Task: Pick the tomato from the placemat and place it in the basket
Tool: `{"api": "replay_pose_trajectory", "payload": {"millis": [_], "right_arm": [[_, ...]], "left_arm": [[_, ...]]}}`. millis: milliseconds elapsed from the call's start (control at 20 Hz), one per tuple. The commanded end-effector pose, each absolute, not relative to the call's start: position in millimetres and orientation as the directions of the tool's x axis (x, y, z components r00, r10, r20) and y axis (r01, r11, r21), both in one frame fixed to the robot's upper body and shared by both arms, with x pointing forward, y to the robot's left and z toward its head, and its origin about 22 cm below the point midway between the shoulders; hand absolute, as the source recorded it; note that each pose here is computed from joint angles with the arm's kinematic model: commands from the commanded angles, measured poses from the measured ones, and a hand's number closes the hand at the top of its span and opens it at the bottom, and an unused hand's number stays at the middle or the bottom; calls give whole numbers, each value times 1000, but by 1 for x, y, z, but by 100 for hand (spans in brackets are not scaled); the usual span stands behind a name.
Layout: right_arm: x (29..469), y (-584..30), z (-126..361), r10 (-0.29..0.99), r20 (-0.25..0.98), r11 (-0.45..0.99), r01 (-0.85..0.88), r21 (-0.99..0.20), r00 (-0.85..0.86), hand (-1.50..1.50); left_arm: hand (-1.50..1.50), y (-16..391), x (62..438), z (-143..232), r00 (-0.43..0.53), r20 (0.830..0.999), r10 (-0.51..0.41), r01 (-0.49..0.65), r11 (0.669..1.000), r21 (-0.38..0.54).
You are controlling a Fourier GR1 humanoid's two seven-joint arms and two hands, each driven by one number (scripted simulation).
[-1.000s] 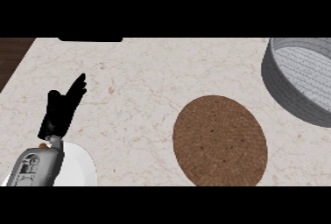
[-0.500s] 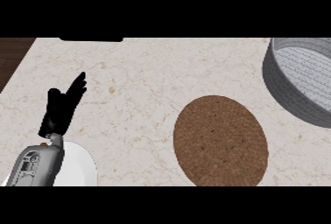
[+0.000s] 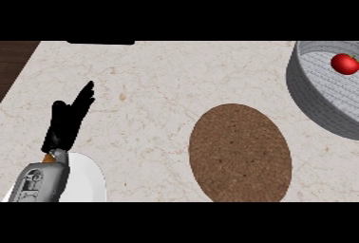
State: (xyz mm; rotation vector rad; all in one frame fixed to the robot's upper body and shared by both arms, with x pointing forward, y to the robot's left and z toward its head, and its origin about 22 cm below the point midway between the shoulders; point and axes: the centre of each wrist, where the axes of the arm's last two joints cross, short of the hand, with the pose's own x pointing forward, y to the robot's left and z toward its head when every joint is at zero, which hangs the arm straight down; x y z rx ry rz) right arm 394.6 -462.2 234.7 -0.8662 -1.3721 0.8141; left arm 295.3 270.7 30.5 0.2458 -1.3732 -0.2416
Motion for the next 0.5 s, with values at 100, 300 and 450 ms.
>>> {"api": "replay_pose_trajectory", "payload": {"millis": [100,300,450], "right_arm": [[389,-475,214,817,576,575,68,-816,3,-150],[388,-480,212,752,659,650,192,-735,-18,-150],[383,-488,228,707,706,678,312,-666,-29,-150]], "left_arm": [[0,284,294,42,187,933,-306,21,951,308],[0,256,300,39,178,938,-299,22,954,300],[0,272,300,42,184,931,-316,25,948,317]]}}
